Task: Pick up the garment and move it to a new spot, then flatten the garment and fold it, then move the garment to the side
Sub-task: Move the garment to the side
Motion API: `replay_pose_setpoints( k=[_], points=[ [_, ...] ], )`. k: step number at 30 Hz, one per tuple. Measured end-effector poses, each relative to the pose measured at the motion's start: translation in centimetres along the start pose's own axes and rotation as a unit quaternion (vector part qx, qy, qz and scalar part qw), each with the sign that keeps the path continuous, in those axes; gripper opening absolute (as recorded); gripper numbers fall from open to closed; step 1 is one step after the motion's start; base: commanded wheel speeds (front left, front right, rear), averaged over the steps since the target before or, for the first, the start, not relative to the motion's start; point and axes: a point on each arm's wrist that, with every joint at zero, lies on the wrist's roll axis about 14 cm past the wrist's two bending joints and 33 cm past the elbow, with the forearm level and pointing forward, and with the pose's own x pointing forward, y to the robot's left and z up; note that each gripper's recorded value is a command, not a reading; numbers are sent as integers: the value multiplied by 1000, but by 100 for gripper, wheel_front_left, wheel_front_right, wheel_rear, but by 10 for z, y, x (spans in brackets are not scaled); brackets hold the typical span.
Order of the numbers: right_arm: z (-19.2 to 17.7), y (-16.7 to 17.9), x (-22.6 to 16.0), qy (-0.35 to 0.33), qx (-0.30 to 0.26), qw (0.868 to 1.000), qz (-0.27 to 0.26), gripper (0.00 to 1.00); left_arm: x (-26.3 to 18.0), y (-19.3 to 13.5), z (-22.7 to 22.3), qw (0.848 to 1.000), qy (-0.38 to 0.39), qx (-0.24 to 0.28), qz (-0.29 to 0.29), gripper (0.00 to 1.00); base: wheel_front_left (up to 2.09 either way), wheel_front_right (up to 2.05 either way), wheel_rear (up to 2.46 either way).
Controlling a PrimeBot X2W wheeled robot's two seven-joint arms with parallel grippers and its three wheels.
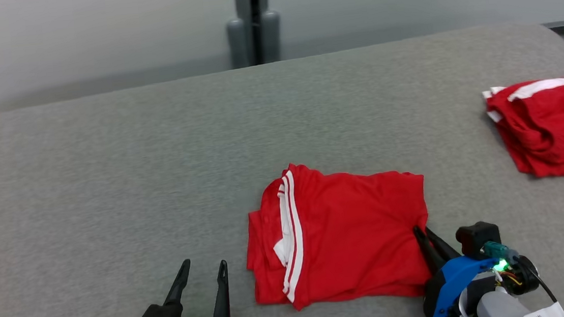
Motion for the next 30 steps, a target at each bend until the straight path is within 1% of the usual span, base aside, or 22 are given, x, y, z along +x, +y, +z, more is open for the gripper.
replay_pose_setpoints(
  k=[6,11,15,20,23,27,30],
  points=[
    [-14,-56,-35,0,26,996,-86,0,35,-47,-1,996,7,14,-89,100,0,0,0],
    [-30,-86,-68,5,49,989,-142,0,49,-80,3,989,3,26,-143,100,0,0,0],
    [-37,-97,-84,7,58,984,-167,0,53,-94,7,985,-3,31,-168,100,0,0,0],
    [-32,-102,-83,2,48,984,-173,0,53,-95,3,985,3,34,-171,100,0,0,0],
    [-8,-108,-70,-19,24,985,-170,0,52,-90,0,986,6,35,-166,100,0,0,0],
    [56,-114,-42,-74,-40,984,-155,0,50,-79,-4,988,12,38,-151,100,0,0,0],
    [105,-133,-30,-103,-94,977,-162,0,48,-70,-6,989,15,37,-139,100,0,0,0]
  ],
)
